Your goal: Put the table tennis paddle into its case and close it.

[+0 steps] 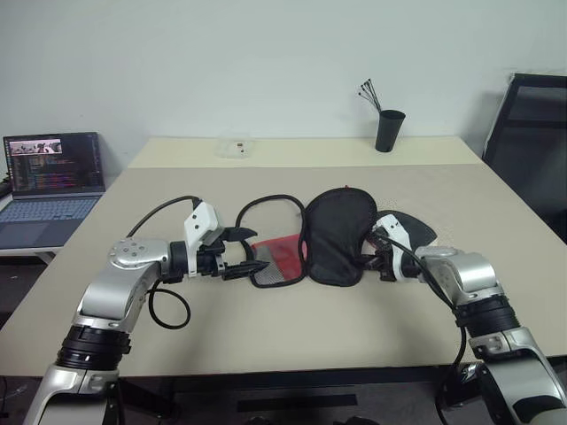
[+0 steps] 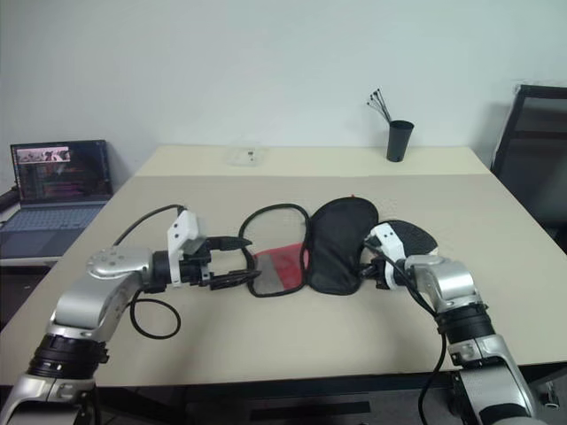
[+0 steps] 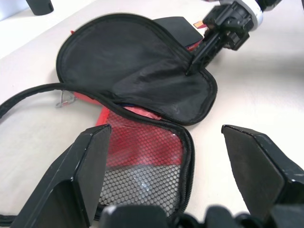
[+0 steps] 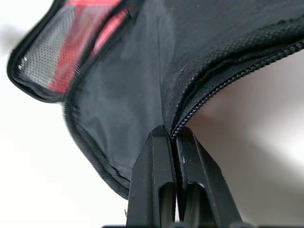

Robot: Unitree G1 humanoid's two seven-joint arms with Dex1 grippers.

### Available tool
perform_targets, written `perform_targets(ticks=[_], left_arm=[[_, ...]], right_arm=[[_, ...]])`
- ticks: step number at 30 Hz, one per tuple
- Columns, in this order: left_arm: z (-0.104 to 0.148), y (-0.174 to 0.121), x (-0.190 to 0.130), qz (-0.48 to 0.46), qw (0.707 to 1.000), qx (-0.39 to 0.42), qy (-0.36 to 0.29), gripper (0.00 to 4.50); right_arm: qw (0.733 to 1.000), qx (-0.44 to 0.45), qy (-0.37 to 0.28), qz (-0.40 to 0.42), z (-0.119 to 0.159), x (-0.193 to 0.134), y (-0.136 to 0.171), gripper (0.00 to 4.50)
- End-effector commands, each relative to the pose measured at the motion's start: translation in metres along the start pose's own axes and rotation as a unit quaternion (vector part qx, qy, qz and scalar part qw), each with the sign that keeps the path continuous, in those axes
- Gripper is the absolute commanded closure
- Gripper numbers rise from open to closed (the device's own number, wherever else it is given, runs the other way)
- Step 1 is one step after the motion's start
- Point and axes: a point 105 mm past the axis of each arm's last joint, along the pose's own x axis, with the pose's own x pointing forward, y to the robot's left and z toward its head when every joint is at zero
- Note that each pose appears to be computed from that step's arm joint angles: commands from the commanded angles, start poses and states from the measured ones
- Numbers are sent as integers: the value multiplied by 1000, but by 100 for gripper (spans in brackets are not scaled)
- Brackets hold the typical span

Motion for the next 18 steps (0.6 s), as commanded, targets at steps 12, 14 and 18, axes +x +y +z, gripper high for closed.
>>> perform_targets(ticks=[12, 14, 18], left_arm=[[11, 0, -3, 4, 1000, 24, -8, 43], [11, 0, -3, 5, 1000, 24, -7, 43], [11, 0, -3, 5, 1000, 24, -7, 43]], right_arm=[[998, -49, -43, -19, 29, 11, 1, 428], [997, -52, -46, -21, 32, 12, 0, 386], [997, -59, -47, -17, 35, 13, 1, 249]])
